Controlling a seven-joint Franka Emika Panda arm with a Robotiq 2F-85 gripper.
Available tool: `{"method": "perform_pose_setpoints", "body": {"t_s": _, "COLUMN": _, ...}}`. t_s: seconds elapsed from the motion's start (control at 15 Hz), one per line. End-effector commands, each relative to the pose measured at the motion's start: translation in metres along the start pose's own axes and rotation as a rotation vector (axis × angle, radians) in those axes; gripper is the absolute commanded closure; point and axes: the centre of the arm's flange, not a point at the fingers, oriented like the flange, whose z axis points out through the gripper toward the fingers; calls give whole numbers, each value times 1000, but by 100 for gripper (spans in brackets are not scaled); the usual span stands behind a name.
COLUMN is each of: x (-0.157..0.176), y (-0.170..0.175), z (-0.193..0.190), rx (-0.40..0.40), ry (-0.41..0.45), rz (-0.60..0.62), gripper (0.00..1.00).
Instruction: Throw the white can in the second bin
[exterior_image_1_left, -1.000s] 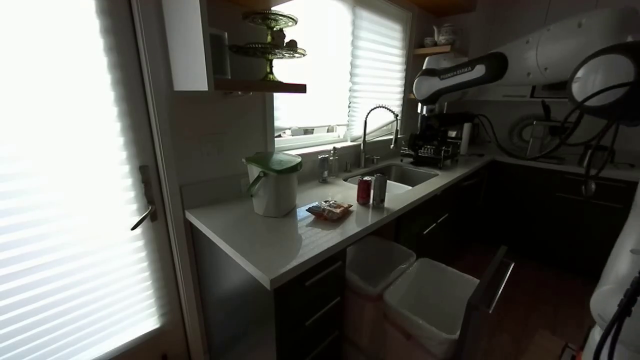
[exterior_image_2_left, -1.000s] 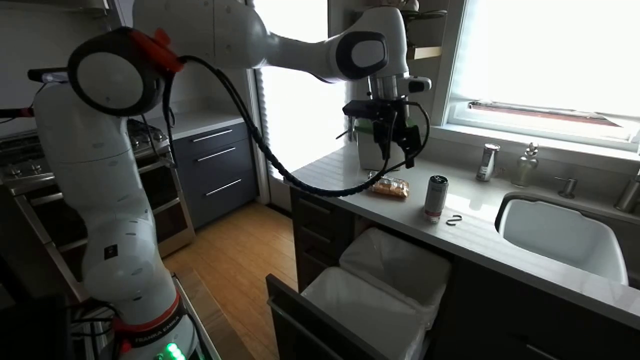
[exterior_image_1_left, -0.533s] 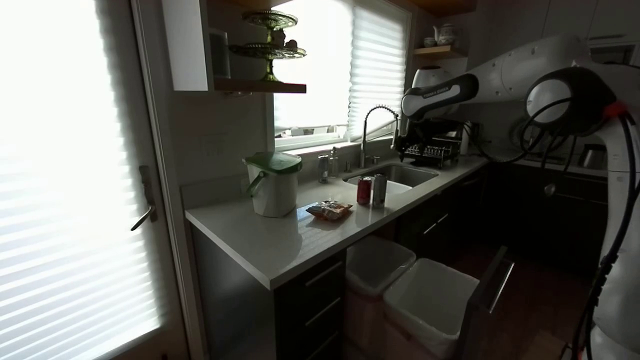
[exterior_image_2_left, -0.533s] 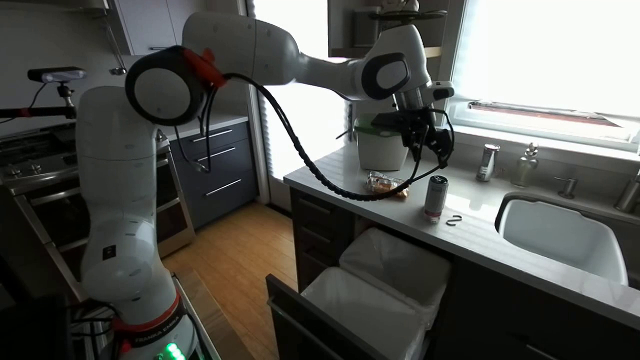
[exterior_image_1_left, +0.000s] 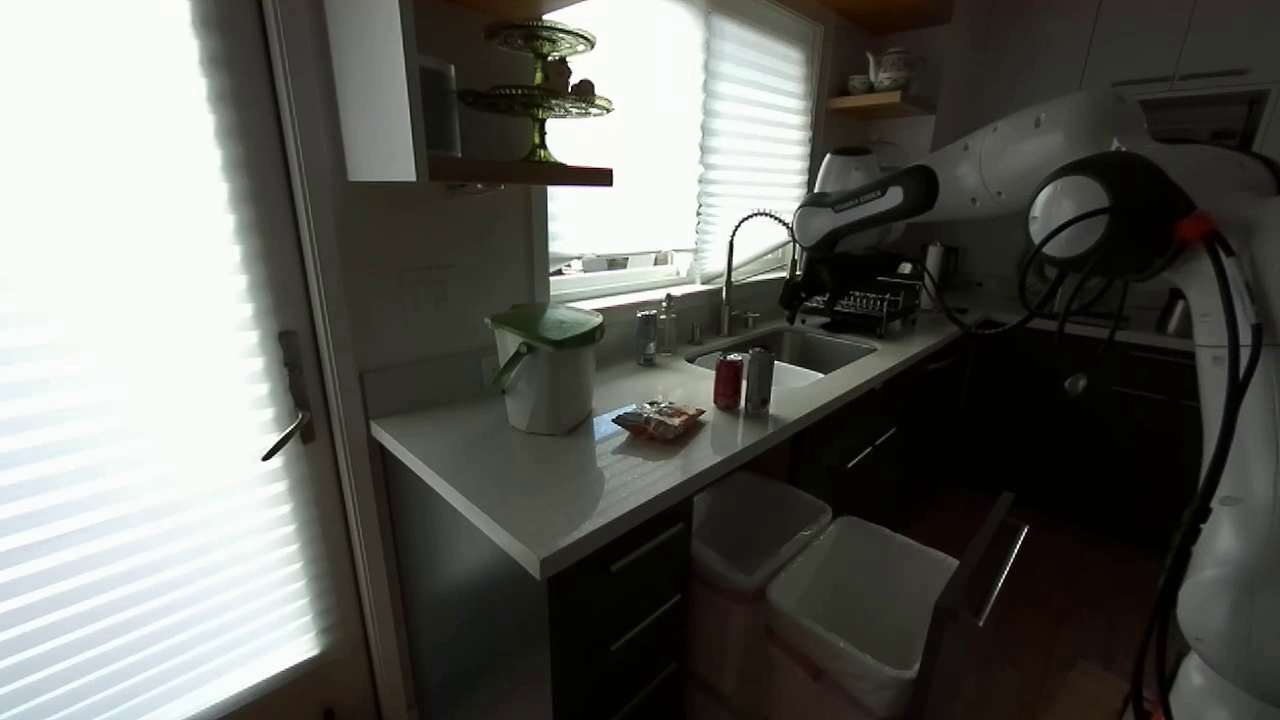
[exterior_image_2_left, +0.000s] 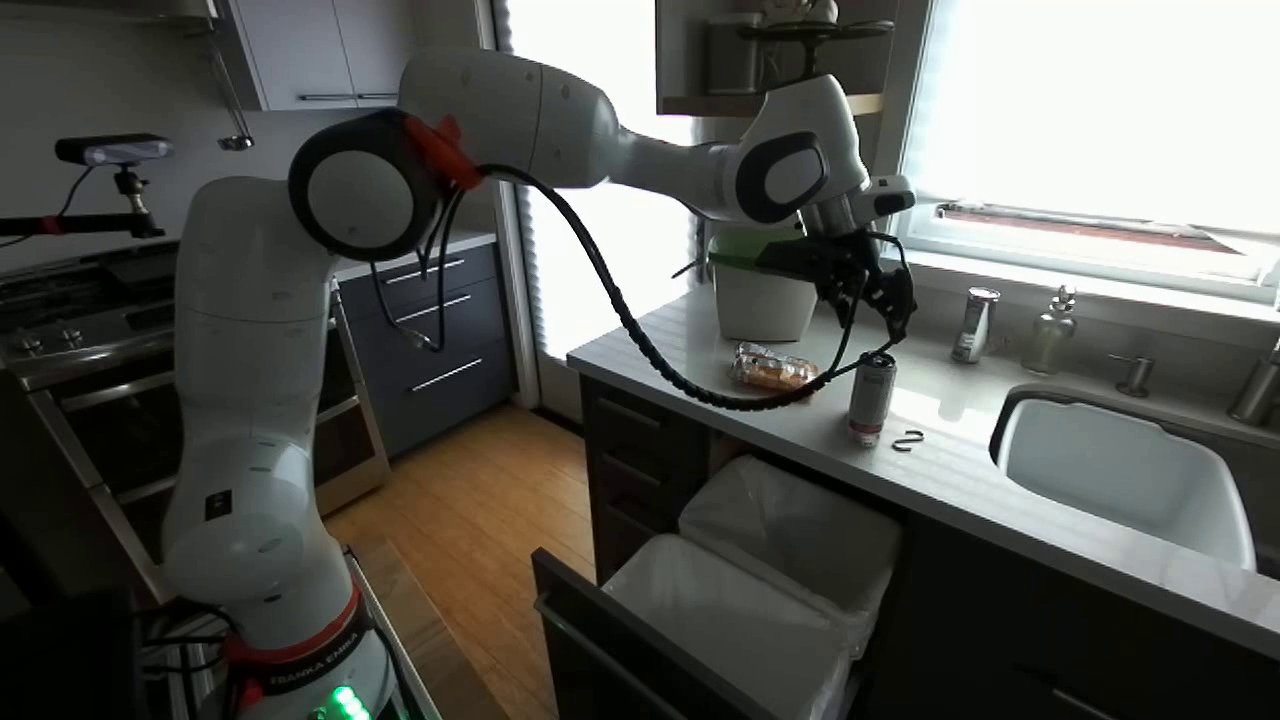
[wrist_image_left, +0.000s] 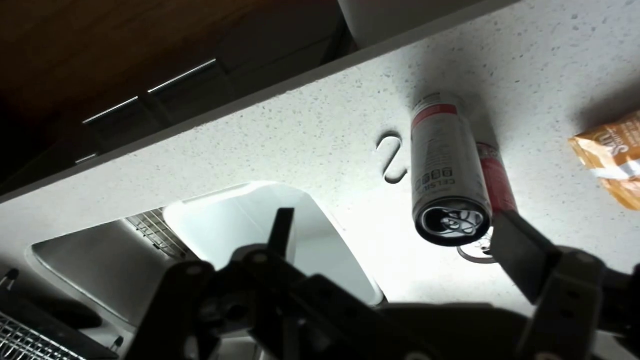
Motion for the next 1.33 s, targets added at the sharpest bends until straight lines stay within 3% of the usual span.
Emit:
{"method": "perform_pose_setpoints", "body": {"t_s": 0.0, "x": 0, "y": 0, "z": 0, "rx": 0, "ry": 1, "rz": 0, "gripper": 0}}
{"method": "perform_pose_setpoints", "body": {"t_s": 0.33, "x": 16, "y": -22, "z": 27, "rx": 71, "ry": -3, "rz": -29, "gripper": 0}}
{"method": "perform_pose_setpoints", "body": {"t_s": 0.67, "x": 29, "y": -33, "z": 54, "rx": 84, "ry": 6, "rz": 13, "gripper": 0}}
{"method": "perform_pose_setpoints", "body": {"t_s": 1.27, "x": 43, "y": -36, "z": 84, "rx": 124, "ry": -18, "rz": 291, "gripper": 0}}
